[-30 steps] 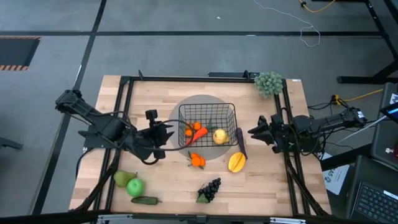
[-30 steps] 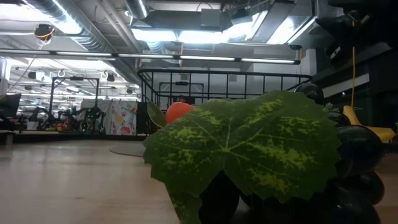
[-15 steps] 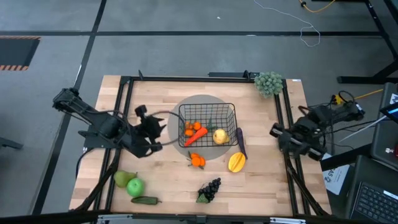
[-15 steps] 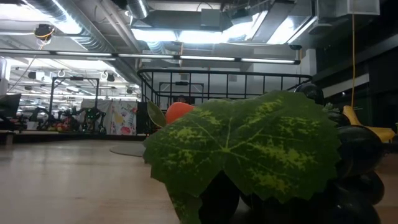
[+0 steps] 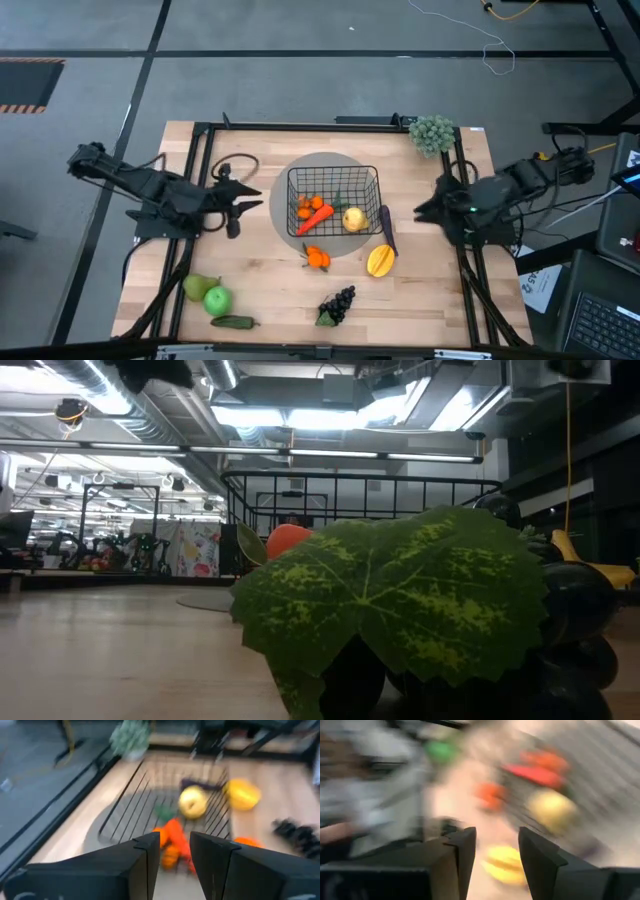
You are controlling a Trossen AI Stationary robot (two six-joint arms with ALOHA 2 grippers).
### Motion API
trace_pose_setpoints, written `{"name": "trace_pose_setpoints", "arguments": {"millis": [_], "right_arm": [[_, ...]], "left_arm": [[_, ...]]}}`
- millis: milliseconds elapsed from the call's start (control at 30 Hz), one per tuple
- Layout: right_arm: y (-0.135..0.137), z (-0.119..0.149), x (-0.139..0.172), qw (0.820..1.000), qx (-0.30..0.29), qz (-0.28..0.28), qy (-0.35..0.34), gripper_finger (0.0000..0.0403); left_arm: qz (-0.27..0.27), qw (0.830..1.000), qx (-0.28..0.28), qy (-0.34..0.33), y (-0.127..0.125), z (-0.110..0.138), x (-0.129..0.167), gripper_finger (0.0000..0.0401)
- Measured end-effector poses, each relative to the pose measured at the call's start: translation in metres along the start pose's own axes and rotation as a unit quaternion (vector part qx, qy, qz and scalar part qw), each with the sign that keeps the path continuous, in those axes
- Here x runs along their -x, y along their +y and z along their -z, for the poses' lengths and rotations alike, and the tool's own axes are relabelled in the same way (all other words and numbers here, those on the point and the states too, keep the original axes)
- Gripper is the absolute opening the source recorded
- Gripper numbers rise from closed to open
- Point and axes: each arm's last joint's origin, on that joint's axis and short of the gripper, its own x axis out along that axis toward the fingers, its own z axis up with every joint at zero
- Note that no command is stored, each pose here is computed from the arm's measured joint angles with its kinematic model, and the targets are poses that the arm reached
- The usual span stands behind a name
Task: Build produce basket
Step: Put the green chili pepper into the wire basket
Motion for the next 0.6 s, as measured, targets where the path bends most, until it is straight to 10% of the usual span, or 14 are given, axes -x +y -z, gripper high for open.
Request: {"name": "trace_pose_setpoints", "arguments": {"millis": [200,600], "right_arm": [[-0.009,0.019,-0.036,0.986,-0.069,0.134,0.066,0.0139],[-0.005,0.041,-0.087,0.97,-0.112,0.149,0.154,0.0139]], "left_arm": [[0.042,0.998,0.028,-0.042,0.008,0.004,0.009,0.0096],[0.096,0.989,0.115,-0.015,0.004,0.007,0.009,0.0096]]}}
